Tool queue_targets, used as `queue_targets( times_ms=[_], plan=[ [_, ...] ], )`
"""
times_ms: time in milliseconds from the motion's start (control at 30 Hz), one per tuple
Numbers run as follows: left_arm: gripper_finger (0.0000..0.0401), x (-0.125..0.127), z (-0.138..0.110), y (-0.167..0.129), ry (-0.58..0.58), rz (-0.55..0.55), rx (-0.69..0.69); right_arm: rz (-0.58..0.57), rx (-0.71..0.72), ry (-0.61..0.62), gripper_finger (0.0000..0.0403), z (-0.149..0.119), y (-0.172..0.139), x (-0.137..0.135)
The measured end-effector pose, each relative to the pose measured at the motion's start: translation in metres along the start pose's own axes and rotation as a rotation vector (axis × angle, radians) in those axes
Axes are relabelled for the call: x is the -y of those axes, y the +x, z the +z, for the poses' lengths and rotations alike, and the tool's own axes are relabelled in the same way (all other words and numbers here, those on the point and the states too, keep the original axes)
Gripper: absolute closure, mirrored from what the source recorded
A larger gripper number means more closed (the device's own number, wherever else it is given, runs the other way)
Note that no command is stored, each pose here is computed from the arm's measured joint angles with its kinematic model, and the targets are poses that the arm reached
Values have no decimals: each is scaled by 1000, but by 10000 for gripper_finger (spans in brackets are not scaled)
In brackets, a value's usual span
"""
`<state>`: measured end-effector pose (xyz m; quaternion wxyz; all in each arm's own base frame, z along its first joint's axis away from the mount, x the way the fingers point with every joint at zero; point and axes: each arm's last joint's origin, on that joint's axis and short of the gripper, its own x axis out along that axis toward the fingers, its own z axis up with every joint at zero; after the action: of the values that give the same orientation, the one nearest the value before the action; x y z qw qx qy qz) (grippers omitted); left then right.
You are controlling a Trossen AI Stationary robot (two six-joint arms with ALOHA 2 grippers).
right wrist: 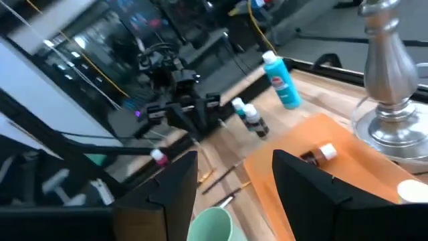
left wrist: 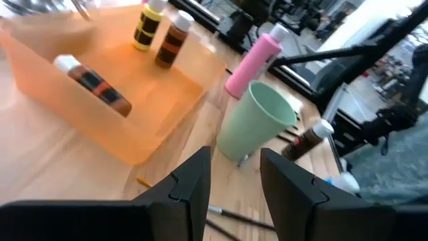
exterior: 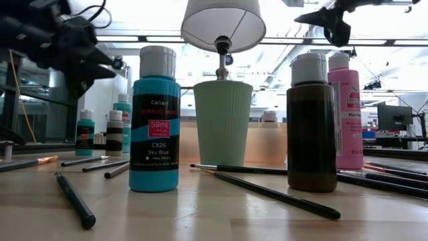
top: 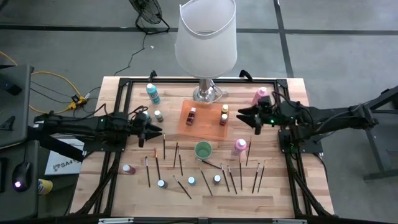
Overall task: Pick & Place Paint Supplies
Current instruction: Adjust the small brown paint bottle in the orange bin
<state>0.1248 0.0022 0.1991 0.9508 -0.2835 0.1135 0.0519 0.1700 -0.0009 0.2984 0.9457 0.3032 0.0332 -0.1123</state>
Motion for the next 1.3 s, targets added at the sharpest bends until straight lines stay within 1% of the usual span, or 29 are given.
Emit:
queue_targets(
  times_ms=[167,267,333,433,567,667,767,833,933,1033,1200,1300],
  plan=[
    [275,19,32,19,2,85,-7,47,17,-12,215,-12,-9,10],
    [275,32,50,37,4,107,-33,65,3,-23,215,-15,-13,13],
    [275,38,60,52,4,132,-70,97,22,-37,215,-13,-20,13],
    [275,45,70,75,-13,184,-143,147,69,-54,215,-11,-35,15],
    [275,51,78,102,-34,243,-216,226,105,-50,215,-17,-54,23],
    [275,56,85,118,-35,262,-239,269,120,-46,215,-23,-62,29],
    [275,59,92,128,-49,290,-232,297,125,-52,215,-28,-67,34],
    [275,57,98,130,-71,320,-223,303,126,-63,215,-33,-67,37],
    [275,50,107,129,-124,366,-196,298,106,-89,215,-43,-66,44],
    [275,40,110,128,-168,409,-192,328,98,-102,215,-49,-65,47],
    [275,33,114,127,-211,410,-193,402,77,-72,215,-64,-60,54],
    [275,33,114,127,-211,419,-185,414,74,-65,215,-74,-57,60]
  ],
)
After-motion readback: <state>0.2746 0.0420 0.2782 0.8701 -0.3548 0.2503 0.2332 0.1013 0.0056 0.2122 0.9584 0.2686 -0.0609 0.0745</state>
